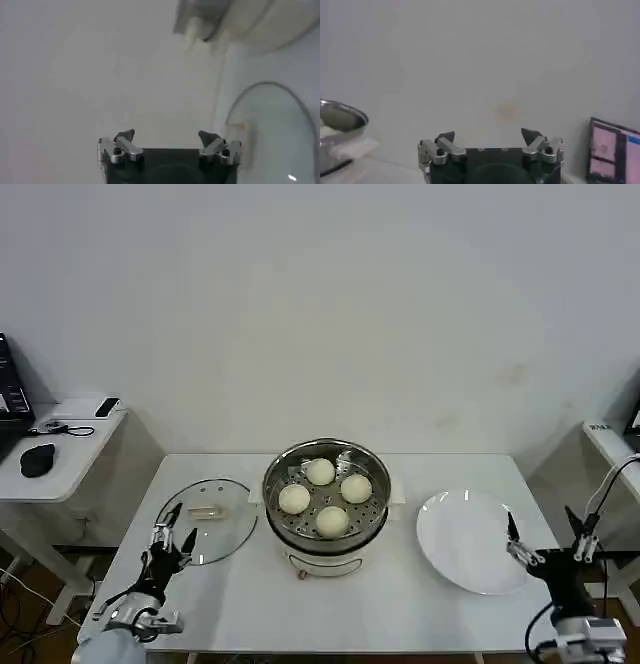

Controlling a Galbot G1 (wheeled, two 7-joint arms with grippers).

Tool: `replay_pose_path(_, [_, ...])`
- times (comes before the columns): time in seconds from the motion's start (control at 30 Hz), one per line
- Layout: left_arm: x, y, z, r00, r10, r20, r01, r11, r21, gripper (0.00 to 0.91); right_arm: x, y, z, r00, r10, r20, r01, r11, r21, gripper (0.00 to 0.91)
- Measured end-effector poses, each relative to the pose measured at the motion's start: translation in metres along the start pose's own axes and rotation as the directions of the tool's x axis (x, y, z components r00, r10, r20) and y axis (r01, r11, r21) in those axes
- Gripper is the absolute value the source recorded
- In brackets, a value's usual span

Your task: Take steamed baozi put them in steamer then cover it.

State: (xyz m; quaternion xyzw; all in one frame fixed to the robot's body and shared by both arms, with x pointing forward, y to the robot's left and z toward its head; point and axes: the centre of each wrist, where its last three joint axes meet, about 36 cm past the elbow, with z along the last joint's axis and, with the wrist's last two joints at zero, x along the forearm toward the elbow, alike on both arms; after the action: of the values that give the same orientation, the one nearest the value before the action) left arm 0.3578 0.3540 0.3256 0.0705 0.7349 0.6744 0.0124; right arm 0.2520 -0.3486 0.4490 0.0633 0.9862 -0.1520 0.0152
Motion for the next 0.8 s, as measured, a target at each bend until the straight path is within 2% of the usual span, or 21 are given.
replay_pose_path(0.4, [-0.044,-0.021,0.0,0.998,0.06,0.005,-0.059,0.994,-0.092,0.907,0.02,-0.004,-0.004,0.999,0.024,-0.035,-0.024,1.0,-0.013,0.907])
replay_pose_path(0.8, [-0.081,-0.029,0.011,0.996,0.084,-0.011,-0.085,0.987,-0.137,0.907,0.033,-0.006,-0.001,0.997,0.022,-0.069,-0.021,1.0,0.018,0.907])
